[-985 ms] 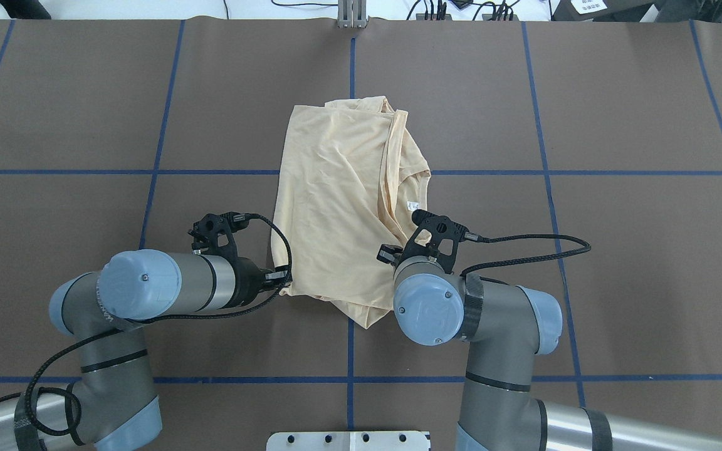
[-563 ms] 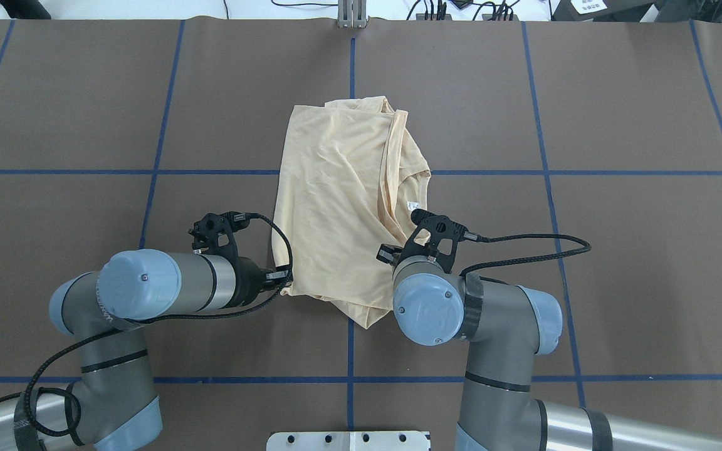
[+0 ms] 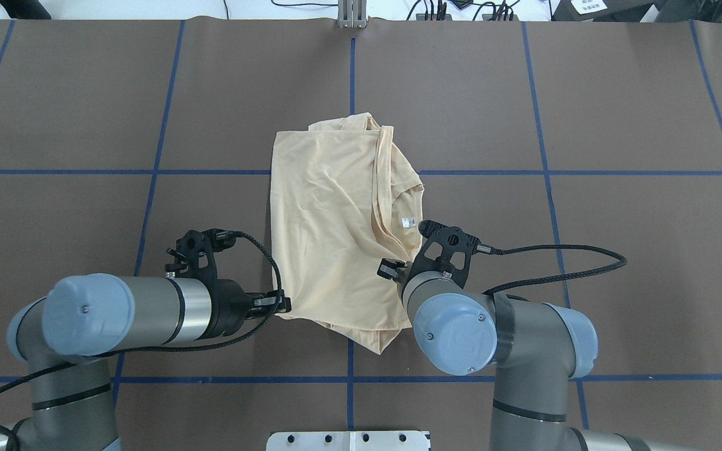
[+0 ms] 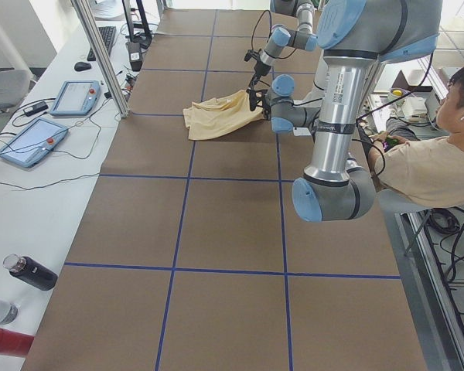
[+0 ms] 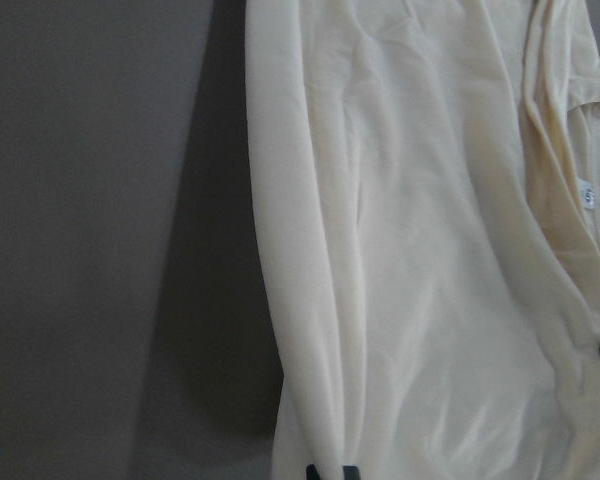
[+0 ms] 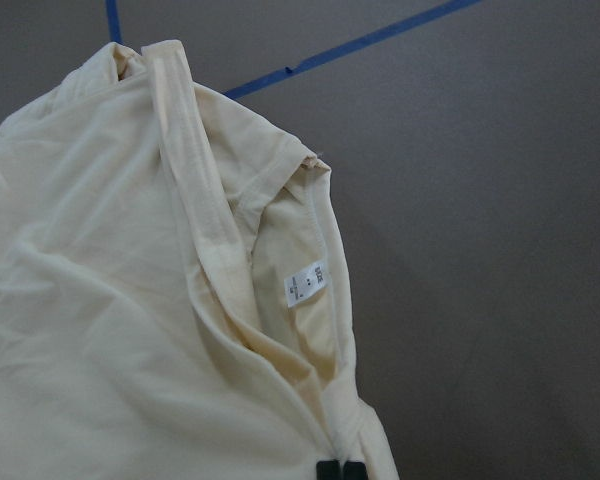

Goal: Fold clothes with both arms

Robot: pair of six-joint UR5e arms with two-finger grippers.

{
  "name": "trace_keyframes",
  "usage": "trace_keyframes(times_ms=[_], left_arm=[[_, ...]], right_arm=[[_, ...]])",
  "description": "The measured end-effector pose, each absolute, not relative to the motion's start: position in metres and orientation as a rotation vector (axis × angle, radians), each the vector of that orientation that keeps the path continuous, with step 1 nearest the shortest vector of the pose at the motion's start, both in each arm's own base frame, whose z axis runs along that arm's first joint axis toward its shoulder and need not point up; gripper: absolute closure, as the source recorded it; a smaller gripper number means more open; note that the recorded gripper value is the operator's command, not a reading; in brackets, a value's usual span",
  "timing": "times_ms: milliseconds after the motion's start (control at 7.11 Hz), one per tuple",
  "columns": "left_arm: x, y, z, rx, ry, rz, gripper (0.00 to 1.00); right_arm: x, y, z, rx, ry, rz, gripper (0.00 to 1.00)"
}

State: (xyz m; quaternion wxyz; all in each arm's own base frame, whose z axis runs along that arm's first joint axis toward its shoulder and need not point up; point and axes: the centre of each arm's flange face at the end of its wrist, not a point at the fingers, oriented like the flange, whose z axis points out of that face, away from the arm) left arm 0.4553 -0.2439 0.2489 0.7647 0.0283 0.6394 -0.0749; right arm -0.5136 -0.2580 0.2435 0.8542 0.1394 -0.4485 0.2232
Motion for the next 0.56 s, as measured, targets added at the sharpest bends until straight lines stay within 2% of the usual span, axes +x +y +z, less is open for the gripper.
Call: trace_keyframes(times_ms=[281,563], left_arm=[[0.443,-0.222,0.234,0.015,1.391,-0.158,1.0],[0.446,-0.227,0.232,0.014,1.337,-0.167,1.0]], right_arm=[[-0.49,-0.229,0.234,0.281,-0.987,0.435,1.0],[-0.494,-0.233,0.236,0.29,-0.976,0.441,1.0]])
